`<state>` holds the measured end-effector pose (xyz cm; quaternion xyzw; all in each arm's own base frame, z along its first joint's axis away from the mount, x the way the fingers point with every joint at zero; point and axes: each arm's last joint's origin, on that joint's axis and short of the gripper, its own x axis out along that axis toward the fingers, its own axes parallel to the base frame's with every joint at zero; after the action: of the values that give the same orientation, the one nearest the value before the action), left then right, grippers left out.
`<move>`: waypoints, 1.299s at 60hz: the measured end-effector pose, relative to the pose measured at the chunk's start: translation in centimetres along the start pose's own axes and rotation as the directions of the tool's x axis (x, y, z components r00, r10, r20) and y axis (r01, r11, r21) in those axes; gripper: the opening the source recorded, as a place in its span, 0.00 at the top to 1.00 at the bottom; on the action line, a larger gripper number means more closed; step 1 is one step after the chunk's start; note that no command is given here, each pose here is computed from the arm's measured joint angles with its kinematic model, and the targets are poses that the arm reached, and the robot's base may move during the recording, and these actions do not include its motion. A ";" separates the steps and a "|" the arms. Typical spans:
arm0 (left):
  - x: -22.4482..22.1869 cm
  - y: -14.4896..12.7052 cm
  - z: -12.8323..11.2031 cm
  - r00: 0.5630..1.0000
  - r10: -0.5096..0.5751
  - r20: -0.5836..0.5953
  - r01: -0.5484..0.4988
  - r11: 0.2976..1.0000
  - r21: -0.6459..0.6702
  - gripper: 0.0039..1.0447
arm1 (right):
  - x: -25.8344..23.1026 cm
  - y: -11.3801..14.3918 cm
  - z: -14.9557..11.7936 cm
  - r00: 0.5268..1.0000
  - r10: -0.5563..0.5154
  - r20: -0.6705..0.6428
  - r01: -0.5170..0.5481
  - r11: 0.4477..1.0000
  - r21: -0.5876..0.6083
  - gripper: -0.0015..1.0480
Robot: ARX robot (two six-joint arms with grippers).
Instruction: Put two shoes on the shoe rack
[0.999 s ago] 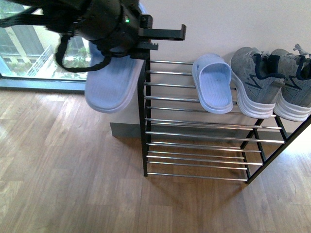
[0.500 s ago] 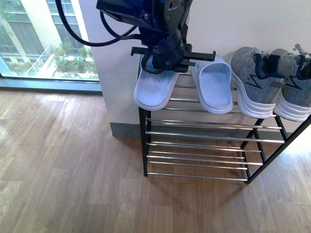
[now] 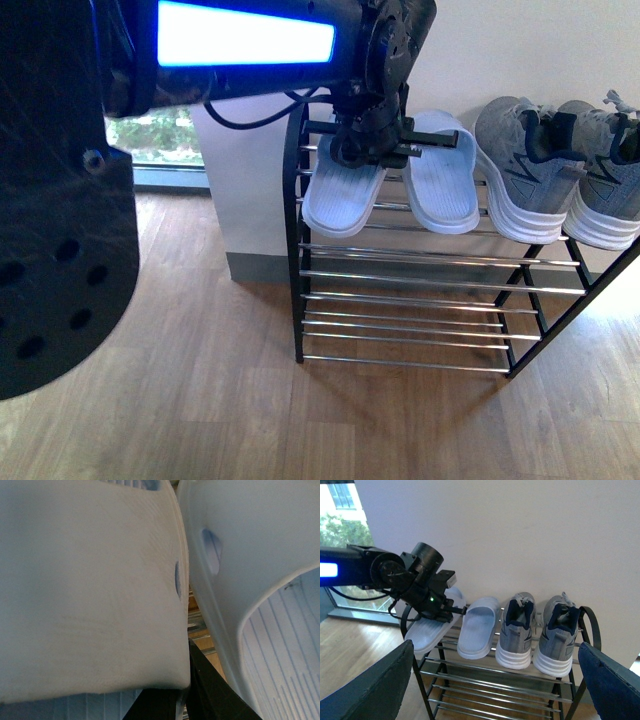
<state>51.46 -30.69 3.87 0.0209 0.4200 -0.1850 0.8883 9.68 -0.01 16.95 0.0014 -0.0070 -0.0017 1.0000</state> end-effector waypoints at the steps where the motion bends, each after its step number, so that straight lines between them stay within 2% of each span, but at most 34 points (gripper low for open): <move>1: 0.0 0.0 0.0 1.000 0.000 0.000 0.000 1.000 0.000 0.98 | 0.0 0.0 0.0 1.000 0.000 0.000 0.000 1.000 0.000 0.09; 5: -0.2 -0.1 0.3 1.000 0.004 0.011 -0.004 1.000 -0.007 0.98 | 0.0 0.0 0.0 1.000 0.000 0.000 0.000 1.000 0.000 0.09; 12: -0.7 -0.4 0.9 0.999 0.011 0.042 -0.010 1.000 -0.026 0.84 | 0.0 0.0 0.0 1.000 0.000 0.000 0.000 1.000 0.000 0.09; 13: -0.8 -0.5 1.1 0.999 0.009 0.049 -0.007 0.999 -0.033 0.75 | 0.0 0.0 0.0 1.000 0.000 0.000 0.000 1.000 0.000 0.09; 15: -0.9 -0.5 1.2 0.998 0.007 0.059 -0.005 0.999 -0.037 0.71 | 0.0 0.0 0.0 1.000 0.000 0.000 0.000 1.000 0.000 0.09; 21: -1.4 -0.9 1.5 0.994 0.001 0.109 0.006 0.998 -0.061 0.51 | 0.0 0.0 0.0 1.000 0.000 0.000 0.000 1.000 0.000 0.09; 25: -2.5 -1.1 1.5 0.993 0.009 0.121 0.000 0.997 -0.073 0.35 | 0.0 0.0 0.0 1.000 0.000 0.000 0.000 1.000 0.000 0.09; 29: -3.5 -1.3 1.6 0.991 0.006 0.136 0.005 0.997 -0.082 0.27 | 0.0 0.0 0.0 1.000 0.000 0.000 0.000 1.000 0.000 0.09; 35: -6.3 -1.5 2.0 0.981 0.018 0.195 0.004 0.994 -0.112 0.07 | 0.0 0.0 0.0 1.000 0.000 0.000 0.000 1.000 0.000 0.09; 46: -10.8 -1.5 1.1 0.953 0.075 0.294 -0.036 0.990 -0.138 0.09 | 0.0 0.0 0.0 1.000 0.000 0.000 0.000 1.000 0.000 0.09; 58: -17.0 0.4 -1.8 0.905 0.169 0.391 -0.127 0.983 -0.131 0.09 | 0.0 0.0 0.0 1.000 0.000 0.000 0.000 1.000 0.000 0.09; 68: -23.5 3.0 -4.1 0.833 0.218 0.509 -0.154 0.974 -0.165 0.09 | 0.0 0.0 0.0 1.000 0.000 0.000 0.000 1.000 0.000 0.09; 78: -29.1 4.4 -6.7 0.771 0.266 0.579 -0.174 0.962 -0.211 0.09 | 0.0 0.0 0.0 1.000 0.000 0.000 0.000 1.000 0.000 0.09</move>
<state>31.15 -16.27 20.98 -0.0545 0.1228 -0.0457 0.9899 9.68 -0.01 16.95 0.0014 -0.0070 -0.0017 1.0000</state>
